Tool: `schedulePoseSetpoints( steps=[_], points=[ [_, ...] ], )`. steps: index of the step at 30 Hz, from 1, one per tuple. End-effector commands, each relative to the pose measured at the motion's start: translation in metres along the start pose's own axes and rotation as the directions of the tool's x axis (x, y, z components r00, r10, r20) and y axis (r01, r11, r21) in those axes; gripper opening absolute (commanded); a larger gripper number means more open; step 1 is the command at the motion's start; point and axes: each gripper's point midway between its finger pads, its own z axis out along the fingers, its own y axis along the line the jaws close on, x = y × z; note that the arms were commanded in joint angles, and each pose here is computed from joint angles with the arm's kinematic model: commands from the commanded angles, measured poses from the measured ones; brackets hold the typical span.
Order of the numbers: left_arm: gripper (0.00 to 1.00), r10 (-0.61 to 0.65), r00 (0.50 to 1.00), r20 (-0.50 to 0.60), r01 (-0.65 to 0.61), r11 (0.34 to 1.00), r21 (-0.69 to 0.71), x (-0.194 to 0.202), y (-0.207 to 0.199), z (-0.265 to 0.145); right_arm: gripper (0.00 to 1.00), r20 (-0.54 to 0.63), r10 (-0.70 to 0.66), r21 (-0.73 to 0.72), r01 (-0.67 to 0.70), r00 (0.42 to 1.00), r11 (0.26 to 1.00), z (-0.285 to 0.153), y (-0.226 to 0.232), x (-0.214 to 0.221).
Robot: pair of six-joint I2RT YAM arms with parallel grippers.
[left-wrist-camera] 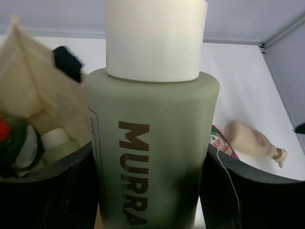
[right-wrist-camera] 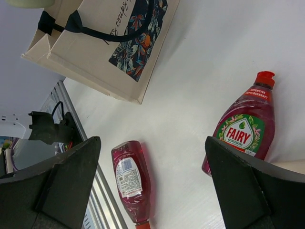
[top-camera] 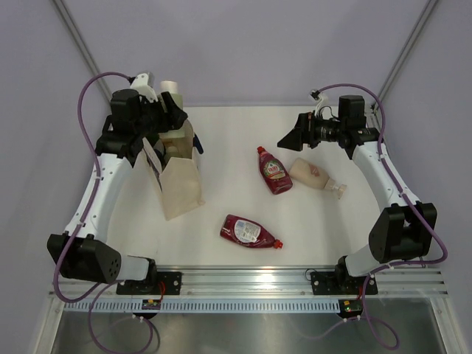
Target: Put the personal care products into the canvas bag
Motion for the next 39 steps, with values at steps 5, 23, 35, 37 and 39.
schedulePoseSetpoints(
  steps=[5, 23, 35, 37, 39],
  points=[
    [0.00, -0.010, 0.997, 0.073, 0.021, 0.988, -0.151, -0.017, 0.056, 0.012, 0.99, 0.006, -0.049, 0.056, 0.048, 0.999, 0.997, -0.009, -0.007, 0.003],
    [0.23, -0.037, 0.951, -0.308, -0.037, 0.972, -0.232, 0.101, 0.097, 0.020, 1.00, -0.083, -0.065, 0.168, 0.078, 0.994, 0.983, -0.005, -0.047, 0.032],
    [0.80, -0.064, 0.922, -0.381, -0.028, 0.972, -0.232, 0.140, 0.101, 0.008, 1.00, -0.304, -0.022, 0.487, 0.176, 0.952, 0.856, 0.034, -0.100, 0.078],
    [0.89, -0.059, 0.932, -0.358, -0.029, 0.972, -0.235, 0.132, 0.099, 0.004, 0.99, -0.318, 0.000, 0.543, 0.182, 0.948, 0.820, 0.032, -0.111, 0.080],
    [0.95, -0.048, 0.939, -0.340, -0.036, 0.971, -0.236, 0.125, 0.097, 0.002, 1.00, -0.341, -0.038, 0.561, 0.235, 0.939, 0.793, 0.025, -0.117, 0.077]
  ],
)
